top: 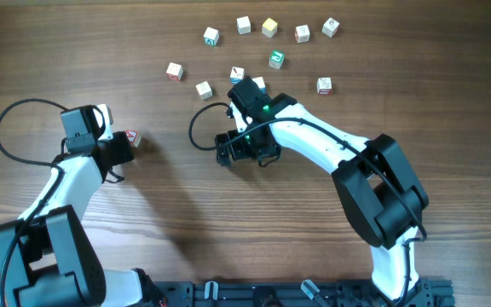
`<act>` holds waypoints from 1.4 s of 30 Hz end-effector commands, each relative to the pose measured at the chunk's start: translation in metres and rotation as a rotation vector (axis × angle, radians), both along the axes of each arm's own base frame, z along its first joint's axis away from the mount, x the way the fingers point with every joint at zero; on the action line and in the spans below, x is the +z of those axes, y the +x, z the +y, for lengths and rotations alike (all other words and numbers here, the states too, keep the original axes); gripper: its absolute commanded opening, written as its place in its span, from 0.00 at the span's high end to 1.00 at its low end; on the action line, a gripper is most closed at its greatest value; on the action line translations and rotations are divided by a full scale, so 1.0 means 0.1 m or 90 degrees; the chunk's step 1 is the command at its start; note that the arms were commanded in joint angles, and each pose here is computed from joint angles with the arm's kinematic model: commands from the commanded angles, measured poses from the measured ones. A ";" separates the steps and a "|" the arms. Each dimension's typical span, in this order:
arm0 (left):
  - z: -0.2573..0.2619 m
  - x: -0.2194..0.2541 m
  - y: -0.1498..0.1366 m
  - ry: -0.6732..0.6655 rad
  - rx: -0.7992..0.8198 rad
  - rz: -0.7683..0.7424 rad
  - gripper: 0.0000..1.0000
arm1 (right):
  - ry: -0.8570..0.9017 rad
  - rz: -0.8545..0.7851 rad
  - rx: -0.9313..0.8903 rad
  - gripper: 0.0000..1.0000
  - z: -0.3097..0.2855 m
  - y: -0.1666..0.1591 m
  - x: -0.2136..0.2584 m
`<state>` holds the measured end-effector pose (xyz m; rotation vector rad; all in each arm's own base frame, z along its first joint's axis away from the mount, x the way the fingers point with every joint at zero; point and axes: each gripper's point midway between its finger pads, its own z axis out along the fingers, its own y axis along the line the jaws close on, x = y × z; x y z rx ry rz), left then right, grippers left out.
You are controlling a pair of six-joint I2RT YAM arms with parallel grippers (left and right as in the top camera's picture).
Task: Form a horizontal line
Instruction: 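Set the red A block down right of the M block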
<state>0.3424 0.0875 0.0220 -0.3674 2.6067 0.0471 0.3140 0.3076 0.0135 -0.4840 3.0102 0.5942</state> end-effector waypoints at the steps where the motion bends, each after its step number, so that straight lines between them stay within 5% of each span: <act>1: 0.00 -0.05 -0.02 0.004 0.000 0.008 0.67 | -0.019 -0.013 -0.006 0.00 -0.05 0.04 -0.04; 25: 0.02 0.03 0.08 0.011 0.001 -0.024 0.50 | -0.019 -0.012 -0.007 0.00 -0.05 0.04 -0.04; 32: -0.02 0.49 0.03 0.018 -0.005 -0.079 0.47 | -0.019 -0.012 -0.007 0.00 -0.05 0.04 -0.04; 37: -0.03 0.88 -0.02 0.035 -0.005 -0.137 0.34 | -0.019 -0.012 -0.007 0.00 -0.05 0.04 -0.04; 42: 0.02 0.95 -0.03 0.051 0.006 -0.146 0.06 | -0.019 -0.012 -0.007 0.00 -0.05 0.04 -0.04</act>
